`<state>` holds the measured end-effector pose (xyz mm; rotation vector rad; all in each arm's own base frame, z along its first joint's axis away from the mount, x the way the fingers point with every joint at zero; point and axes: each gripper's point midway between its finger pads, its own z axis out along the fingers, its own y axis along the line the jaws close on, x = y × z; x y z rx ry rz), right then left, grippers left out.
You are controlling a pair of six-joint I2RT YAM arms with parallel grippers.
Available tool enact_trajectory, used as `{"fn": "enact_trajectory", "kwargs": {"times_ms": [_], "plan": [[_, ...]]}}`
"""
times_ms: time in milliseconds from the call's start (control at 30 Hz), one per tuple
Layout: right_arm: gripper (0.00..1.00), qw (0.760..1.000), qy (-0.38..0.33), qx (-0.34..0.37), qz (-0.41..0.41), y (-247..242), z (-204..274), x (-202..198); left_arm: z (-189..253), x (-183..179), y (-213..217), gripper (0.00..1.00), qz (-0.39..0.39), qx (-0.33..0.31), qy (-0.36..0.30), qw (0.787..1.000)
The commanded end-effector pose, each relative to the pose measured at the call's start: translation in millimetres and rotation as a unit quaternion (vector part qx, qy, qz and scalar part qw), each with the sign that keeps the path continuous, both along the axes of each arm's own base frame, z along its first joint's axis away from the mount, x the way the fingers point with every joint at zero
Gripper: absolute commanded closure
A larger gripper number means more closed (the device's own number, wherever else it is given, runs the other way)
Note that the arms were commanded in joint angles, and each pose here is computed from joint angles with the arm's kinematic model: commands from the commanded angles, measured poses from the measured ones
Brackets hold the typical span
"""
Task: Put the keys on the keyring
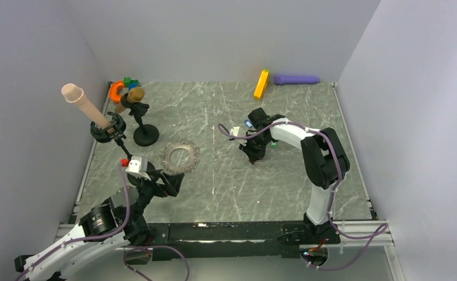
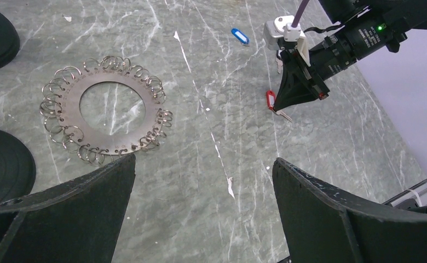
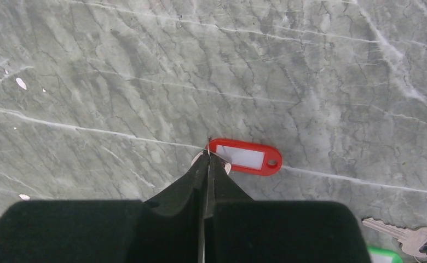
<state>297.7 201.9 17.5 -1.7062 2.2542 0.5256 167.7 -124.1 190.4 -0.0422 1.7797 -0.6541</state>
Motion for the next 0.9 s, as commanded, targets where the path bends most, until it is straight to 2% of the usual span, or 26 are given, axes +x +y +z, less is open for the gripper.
{"fn": "enact_trajectory", "kwargs": {"times_ms": [0,867], "plan": [[0.93,1.000,0.005,0.004,-0.004,3,-3,-3,2,-2,-1,0.01,-0.003,-0.014,-0.001,1.000],[0.87,1.000,-0.004,0.018,0.001,5,9,-4,4,-2,-2,0.01,-0.006,-0.016,0.000,1.000]]}}
